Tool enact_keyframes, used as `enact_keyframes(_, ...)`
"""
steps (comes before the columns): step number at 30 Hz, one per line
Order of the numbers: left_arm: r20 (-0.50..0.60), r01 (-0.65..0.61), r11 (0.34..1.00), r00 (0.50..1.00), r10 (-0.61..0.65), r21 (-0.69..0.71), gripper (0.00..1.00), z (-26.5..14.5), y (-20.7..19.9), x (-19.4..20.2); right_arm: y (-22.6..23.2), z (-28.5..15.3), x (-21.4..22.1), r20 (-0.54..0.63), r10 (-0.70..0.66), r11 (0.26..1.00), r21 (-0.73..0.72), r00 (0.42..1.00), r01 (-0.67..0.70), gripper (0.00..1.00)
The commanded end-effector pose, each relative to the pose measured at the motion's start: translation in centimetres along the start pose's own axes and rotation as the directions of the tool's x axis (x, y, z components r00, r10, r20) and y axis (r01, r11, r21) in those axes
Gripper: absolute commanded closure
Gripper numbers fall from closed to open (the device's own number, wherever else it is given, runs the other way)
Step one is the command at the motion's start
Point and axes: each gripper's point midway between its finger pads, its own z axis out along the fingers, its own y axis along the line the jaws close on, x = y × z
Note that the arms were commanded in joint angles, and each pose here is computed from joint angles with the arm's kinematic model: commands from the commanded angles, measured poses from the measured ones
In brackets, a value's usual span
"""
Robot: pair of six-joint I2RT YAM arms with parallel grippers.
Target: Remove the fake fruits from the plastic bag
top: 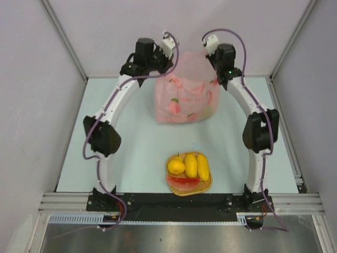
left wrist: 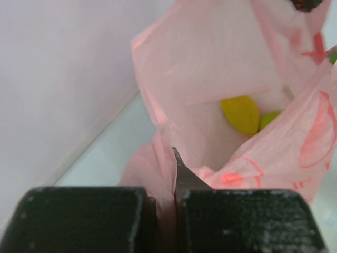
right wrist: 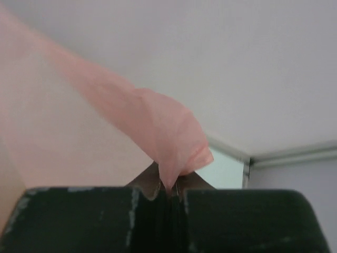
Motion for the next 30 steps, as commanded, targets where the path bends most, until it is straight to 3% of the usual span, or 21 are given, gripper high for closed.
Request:
enact_keyframes(1, 0.291, 0.036, 0.994, 0.957, -0.005, -0.101, 1.0, 0.0, 5.4, -10.9, -12.3, 0.5, -12.5, 0.354, 0.165, 0.952, 0.185, 0.92, -0.242, 1.0)
enact_keyframes(2, 0.397, 0.007, 0.994, 0.917, 0.038, -0.11, 1.0, -2.0, 5.6, -14.9, -13.9, 0.5, -14.6, 0.409, 0.175, 0.94, 0.203, 0.896, -0.276, 1.0)
enact_keyframes(3, 0.429, -0.008, 0.994, 0.901, 0.055, -0.109, 1.0, -2.0, 5.4, -15.9, -15.0, -0.3, -16.0, 0.451, 0.174, 0.931, 0.214, 0.876, -0.295, 1.0)
enact_keyframes(4, 0.518, -0.051, 0.989, 0.847, 0.118, -0.141, 1.0, -4.3, 5.1, -19.2, -15.5, -0.7, -16.6, 0.469, 0.158, 0.929, 0.227, 0.869, -0.291, 1.0)
enact_keyframes(5, 0.507, -0.058, 0.99, 0.854, 0.117, -0.13, 1.0, -3.5, 4.5, -18.2, -16.9, -3.0, -18.6, 0.525, 0.143, 0.919, 0.244, 0.839, -0.309, 1.0)
enact_keyframes(6, 0.533, -0.085, 0.989, 0.835, 0.138, -0.123, 1.0, -4.1, 3.1, -19.2, -16.0, -2.0, -17.2, 0.487, 0.154, 0.925, 0.235, 0.86, -0.299, 1.0)
enact_keyframes(7, 0.587, -0.136, 0.978, 0.783, 0.205, -0.16, 1.0, -7.1, 2.1, -21.8, -16.8, -3.2, -17.3, 0.497, 0.157, 0.92, 0.241, 0.853, -0.309, 1.0)
enact_keyframes(8, 0.563, -0.152, 0.979, 0.801, 0.203, -0.136, 1.0, -6.2, 1.1, -20.6, -19.5, -8.8, -20.4, 0.608, 0.15, 0.897, 0.248, 0.779, -0.366, 1.0)
enact_keyframes(9, 0.563, -0.18, 0.978, 0.8, 0.206, -0.101, 1.0, -6.3, -0.8, -20.8, -16.1, -6.5, -16.2, 0.525, 0.172, 0.929, 0.196, 0.834, -0.315, 1.0)
enact_keyframes(11, 0.528, -0.202, 0.979, 0.829, 0.183, -0.024, 1.0, -7.1, -3.3, -19.8, -14.7, -8.1, -13.7, 0.505, 0.145, 0.943, 0.19, 0.851, -0.274, 1.0)
enact_keyframes(12, 0.475, -0.198, 0.979, 0.867, 0.153, 0.046, 1.0, -5.8, -5.1, -17.2, -15.4, -12.4, -14.5, 0.54, 0.134, 0.942, 0.193, 0.831, -0.276, 1.0)
enact_keyframes(13, 0.425, -0.205, 0.973, 0.894, 0.142, 0.106, 1.0, -5.3, -6.6, -15.2, -11.2, -10.2, -8.1, 0.408, 0.159, 0.96, 0.149, 0.899, -0.238, 1.0)
enact_keyframes(15, 0.308, -0.171, 0.966, 0.945, 0.105, 0.195, 1.0, -3.7, -9.3, -9.6, -9.5, -12.6, -4.1, 0.326, 0.191, 0.963, 0.122, 0.926, -0.241, 1.0)
enact_keyframes(17, 0.175, -0.091, 0.956, 0.984, 0.042, 0.279, 1.0, -2.2, -11.7, -3.3, -5.7, -12.3, 4.0, 0.118, 0.231, 0.967, 0.08, 0.966, -0.241, 1.0)
enact_keyframes(24, -0.117, 0.104, 0.914, 0.991, -0.063, 0.392, 1.0, -2.3, -17.5, 8.3, -1.4, -15.4, 16.1, -0.176, 0.256, 0.967, 0.035, 0.951, -0.254, 1.0)
enact_keyframes(27, -0.178, 0.143, 0.9, 0.981, -0.074, 0.412, 1.0, -3.3, -18.3, 10.0, -0.2, -17.1, 16.6, -0.217, 0.246, 0.965, -0.035, 0.945, -0.259, 0.64)
enact_keyframes(28, -0.172, 0.135, 0.901, 0.983, -0.068, 0.412, 1.0, -3.9, -18.4, 9.8, 0.0, -17.7, 16.1, -0.207, 0.24, 0.965, -0.059, 0.949, -0.257, 0.47)
enact_keyframes(30, -0.181, 0.136, 0.902, 0.981, -0.066, 0.41, 1.0, -4.3, -18.6, 10.5, 0.4, -20.0, 13.1, -0.121, 0.252, 0.952, -0.145, 0.96, -0.268, 0.37)
